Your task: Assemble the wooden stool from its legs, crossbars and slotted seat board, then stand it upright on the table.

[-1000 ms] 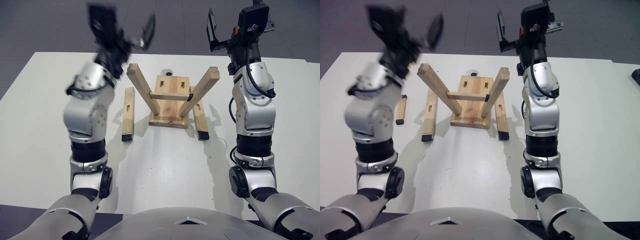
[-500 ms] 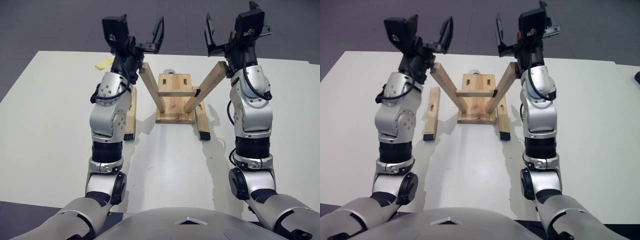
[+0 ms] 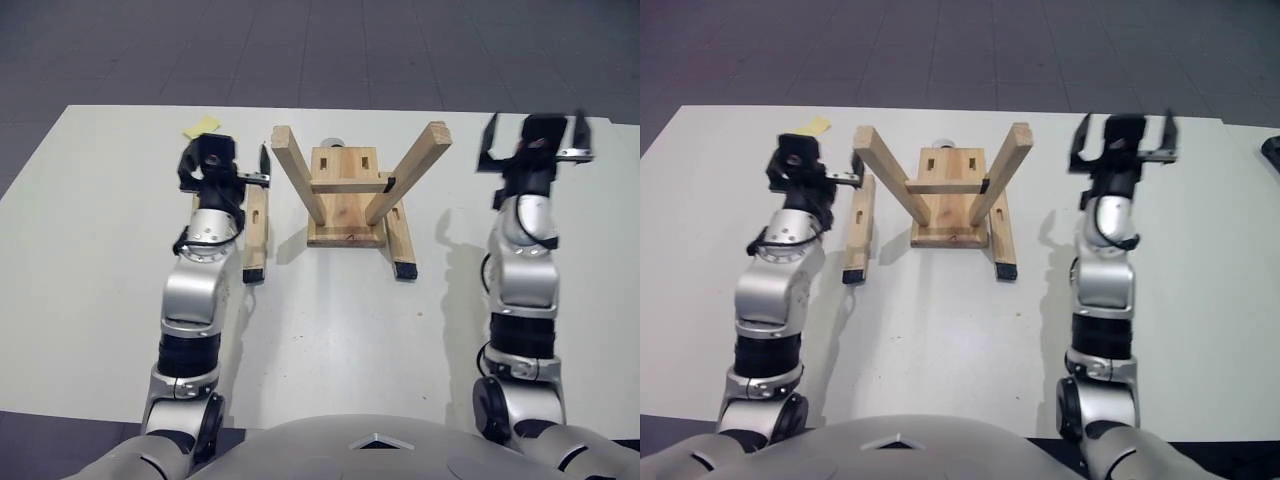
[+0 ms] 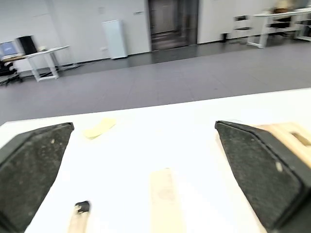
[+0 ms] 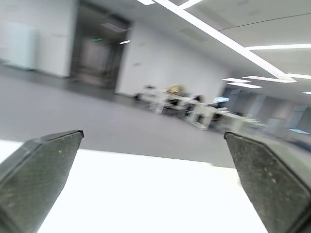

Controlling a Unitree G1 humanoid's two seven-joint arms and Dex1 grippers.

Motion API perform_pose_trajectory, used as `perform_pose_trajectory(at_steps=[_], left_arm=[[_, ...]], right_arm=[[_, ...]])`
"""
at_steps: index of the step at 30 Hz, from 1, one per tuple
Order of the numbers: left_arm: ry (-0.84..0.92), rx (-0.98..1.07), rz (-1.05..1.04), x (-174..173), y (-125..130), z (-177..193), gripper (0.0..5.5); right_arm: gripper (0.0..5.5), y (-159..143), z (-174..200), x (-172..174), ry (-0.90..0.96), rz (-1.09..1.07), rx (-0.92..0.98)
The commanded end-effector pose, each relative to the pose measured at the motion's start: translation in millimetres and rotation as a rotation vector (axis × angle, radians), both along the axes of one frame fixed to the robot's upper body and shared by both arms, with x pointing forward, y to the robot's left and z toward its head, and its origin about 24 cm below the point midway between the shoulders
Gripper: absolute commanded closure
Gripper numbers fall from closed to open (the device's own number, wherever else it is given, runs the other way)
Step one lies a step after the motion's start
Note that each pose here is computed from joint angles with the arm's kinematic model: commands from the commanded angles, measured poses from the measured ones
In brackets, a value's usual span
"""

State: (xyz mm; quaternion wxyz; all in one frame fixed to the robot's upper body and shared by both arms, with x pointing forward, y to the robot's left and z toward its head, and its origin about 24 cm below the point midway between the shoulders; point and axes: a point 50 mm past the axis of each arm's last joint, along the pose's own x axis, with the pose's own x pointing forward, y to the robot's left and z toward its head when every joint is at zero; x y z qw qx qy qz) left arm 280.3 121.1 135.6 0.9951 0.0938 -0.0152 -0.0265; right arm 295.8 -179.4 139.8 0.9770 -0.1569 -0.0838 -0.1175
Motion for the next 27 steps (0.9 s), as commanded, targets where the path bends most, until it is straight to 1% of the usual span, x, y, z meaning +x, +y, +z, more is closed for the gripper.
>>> perform_pose_trajectory(at_steps=[1, 4, 6, 10, 12, 13, 14, 17, 19, 20, 22, 27], left_arm=[[-0.006, 0.024, -0.08, -4.7, -31.0, 0.1, 0.1], [0.019, 0.033, -0.045, -2.2, -28.5, -4.8, 0.1], [0.056, 0.028, 0.017, 0.0, -19.5, -11.1, 0.1], [0.117, -0.098, 0.284, 1.1, 19.3, -17.5, 0.1], [0.06, -0.117, 0.373, -1.0, 35.8, -7.4, 0.1], [0.005, -0.099, 0.367, -1.5, 37.1, 2.0, 0.1], [-0.047, -0.082, 0.322, -1.4, 32.2, 11.1, 0.1], [-0.172, 0.002, 0.017, -5.7, -13.4, 30.5, 0.1], [-0.175, 0.02, -0.135, -11.8, -38.1, 27.5, 0.1], [-0.159, 0.039, -0.169, -13.1, -44.9, 23.0, 0.1], [-0.125, 0.054, -0.148, -10.9, -45.4, 16.1, 0.1], [-0.078, 0.05, -0.037, 1.0, -32.9, 10.3, 0.1]], right_arm=[[0.11, 33.5, -0.5, -8.0, 0.003, 0.101, 0.035], [0.11, 35.9, -6.9, -10.3, 0.034, 0.092, 0.033], [0.11, 26.1, -10.6, -9.8, 0.055, 0.027, 0.032], [0.11, -17.3, -18.3, -13.4, 0.092, -0.237, 0.069], [0.11, -34.5, -19.8, -16.0, 0.1, -0.316, 0.094], [0.11, -37.1, -19.3, -15.6, 0.1, -0.312, 0.094], [0.11, -34.8, -17.5, -14.2, 0.092, -0.279, 0.097], [0.11, 2.0, -1.8, -10.2, 0.018, -0.026, 0.084], [0.11, 29.2, 4.5, -12.8, -0.007, 0.135, 0.084], [0.11, 40.7, 6.0, -15.1, -0.015, 0.201, 0.081], [0.11, 49.1, 4.5, -17.6, -0.007, 0.238, 0.077], [0.11, 38.1, -11.6, -14.7, 0.074, 0.152, 0.036]])
